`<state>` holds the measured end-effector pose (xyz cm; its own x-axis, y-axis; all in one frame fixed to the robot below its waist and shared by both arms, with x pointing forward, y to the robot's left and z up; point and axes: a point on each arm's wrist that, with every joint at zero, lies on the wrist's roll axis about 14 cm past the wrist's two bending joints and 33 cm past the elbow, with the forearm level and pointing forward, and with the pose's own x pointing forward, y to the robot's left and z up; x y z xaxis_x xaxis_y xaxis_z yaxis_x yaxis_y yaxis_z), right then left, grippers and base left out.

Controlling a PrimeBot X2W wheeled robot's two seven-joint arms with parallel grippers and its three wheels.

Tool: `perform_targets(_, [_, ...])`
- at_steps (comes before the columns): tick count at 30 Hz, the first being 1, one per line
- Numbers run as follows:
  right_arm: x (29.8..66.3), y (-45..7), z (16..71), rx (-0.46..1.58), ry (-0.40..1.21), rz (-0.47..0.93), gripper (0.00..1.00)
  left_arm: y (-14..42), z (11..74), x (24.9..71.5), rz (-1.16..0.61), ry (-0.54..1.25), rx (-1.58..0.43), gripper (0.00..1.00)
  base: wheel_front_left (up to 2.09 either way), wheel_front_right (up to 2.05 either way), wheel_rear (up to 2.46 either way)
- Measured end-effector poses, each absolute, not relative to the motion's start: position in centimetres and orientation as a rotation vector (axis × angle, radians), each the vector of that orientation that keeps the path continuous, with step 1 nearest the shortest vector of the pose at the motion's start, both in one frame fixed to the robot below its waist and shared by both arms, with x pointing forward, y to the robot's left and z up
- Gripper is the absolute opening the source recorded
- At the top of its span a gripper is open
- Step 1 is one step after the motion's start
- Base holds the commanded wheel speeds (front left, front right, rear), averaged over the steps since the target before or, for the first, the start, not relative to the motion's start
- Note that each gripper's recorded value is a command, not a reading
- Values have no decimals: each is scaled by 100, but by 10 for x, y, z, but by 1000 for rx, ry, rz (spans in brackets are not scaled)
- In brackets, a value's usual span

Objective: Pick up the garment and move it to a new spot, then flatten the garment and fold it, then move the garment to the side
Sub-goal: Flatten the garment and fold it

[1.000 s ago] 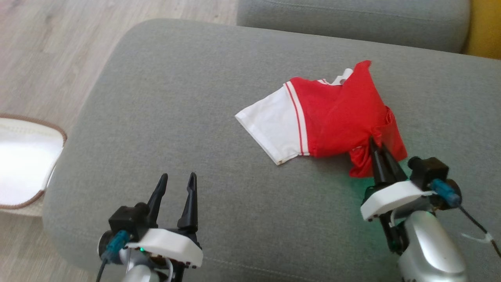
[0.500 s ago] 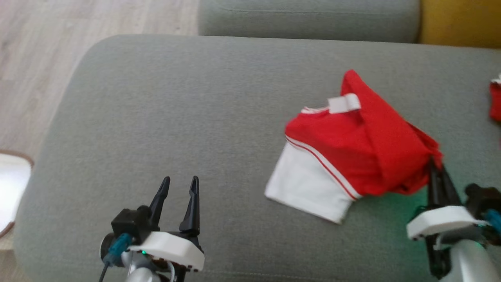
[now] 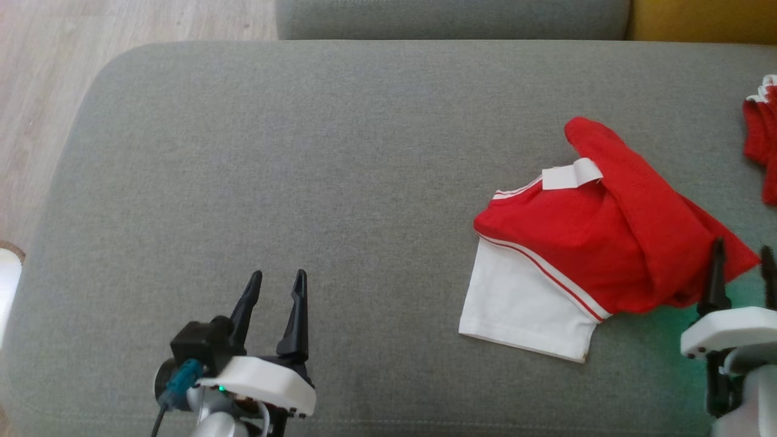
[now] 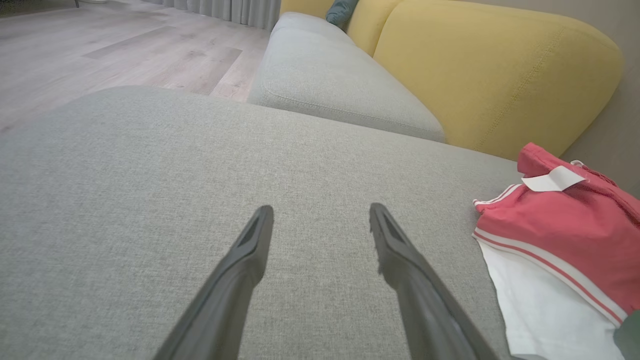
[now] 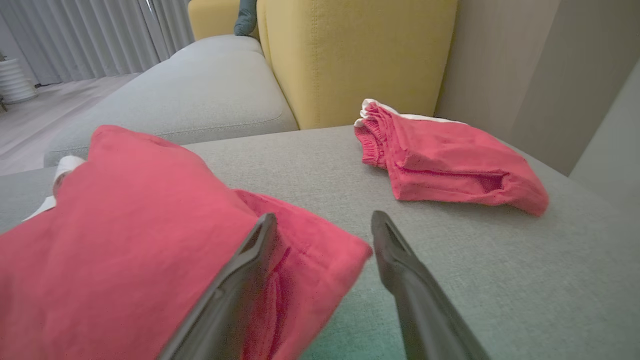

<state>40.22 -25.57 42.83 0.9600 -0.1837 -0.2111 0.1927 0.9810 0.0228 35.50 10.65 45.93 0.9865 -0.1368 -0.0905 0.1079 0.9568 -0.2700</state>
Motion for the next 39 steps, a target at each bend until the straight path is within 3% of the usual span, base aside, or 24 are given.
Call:
perform_targets(8, [401,-275,452,-5,140,-237,100,103,463,357,-141,99,-270,100,0,0,0])
perform_targets(15, [446,-192,504,-72,46,20,100,103,463,356,-137,96,-273,100,0,0,0])
perform_targets(22, [475,-132,489,-283,258,200,100,113,466,358,-107,85,-276,100,0,0,0])
perform_targets(35, [468,-149,439,-457,562,211,100,125,462,355,-54,99,-299,100,0,0,0])
perform_targets(36, [468,-150,438,-454,567,210,92,124,461,355,-54,100,-299,100,0,0,0])
perform_targets(38, [469,-154,438,-449,569,205,51,123,462,356,-59,100,-301,100,0,0,0])
perform_targets(39, [469,-157,439,-452,570,200,43,122,462,356,-61,100,-301,100,0,0,0])
